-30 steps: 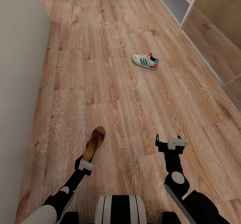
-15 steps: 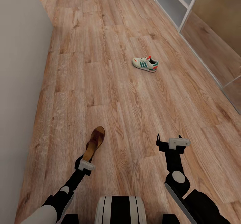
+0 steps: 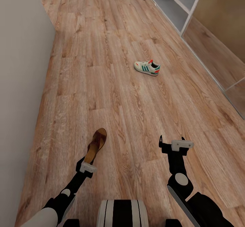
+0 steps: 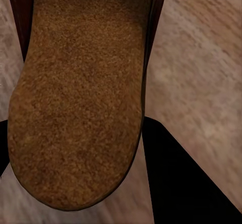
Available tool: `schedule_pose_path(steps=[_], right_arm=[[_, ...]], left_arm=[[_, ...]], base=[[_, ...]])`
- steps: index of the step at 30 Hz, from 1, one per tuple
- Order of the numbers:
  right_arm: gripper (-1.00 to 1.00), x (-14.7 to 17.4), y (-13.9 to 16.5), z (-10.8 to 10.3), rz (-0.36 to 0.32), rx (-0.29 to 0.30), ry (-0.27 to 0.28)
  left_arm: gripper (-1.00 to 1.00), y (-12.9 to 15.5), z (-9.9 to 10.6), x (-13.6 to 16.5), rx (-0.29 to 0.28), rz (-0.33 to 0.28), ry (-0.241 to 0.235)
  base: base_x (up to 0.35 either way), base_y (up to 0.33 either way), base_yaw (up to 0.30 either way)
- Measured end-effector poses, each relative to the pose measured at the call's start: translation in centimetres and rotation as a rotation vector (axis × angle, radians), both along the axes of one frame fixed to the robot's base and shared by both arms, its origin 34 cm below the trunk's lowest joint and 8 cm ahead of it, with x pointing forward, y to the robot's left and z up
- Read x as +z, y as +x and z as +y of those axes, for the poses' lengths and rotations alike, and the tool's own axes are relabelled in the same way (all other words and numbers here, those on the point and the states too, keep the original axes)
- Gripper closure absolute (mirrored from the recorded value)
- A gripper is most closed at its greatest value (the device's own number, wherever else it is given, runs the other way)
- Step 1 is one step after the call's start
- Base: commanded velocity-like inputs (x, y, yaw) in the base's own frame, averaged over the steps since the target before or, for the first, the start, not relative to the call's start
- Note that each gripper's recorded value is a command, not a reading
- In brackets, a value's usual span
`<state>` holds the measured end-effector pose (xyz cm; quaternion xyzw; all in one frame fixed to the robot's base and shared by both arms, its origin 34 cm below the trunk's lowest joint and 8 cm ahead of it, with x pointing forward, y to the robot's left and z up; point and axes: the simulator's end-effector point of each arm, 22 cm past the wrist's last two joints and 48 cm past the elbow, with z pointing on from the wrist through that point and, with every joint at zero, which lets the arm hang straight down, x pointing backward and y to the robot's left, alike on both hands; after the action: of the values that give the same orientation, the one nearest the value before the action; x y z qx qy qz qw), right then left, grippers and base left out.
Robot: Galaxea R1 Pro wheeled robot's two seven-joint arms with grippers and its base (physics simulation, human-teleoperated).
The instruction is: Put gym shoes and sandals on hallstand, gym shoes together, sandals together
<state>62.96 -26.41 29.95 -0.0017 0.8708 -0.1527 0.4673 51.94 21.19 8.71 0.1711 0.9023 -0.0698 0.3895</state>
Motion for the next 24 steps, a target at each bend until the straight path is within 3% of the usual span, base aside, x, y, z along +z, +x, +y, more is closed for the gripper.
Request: schedule_pose_path(steps=[24], right_arm=[[-1.0, 2.1, 0.7, 0.1, -0.038, -0.002, 0.003]], left_arm=[[1.0, 1.5, 0.0, 1.6, 0.0, -0.038, 0.0]], base=[[0.0, 0.0, 0.0]])
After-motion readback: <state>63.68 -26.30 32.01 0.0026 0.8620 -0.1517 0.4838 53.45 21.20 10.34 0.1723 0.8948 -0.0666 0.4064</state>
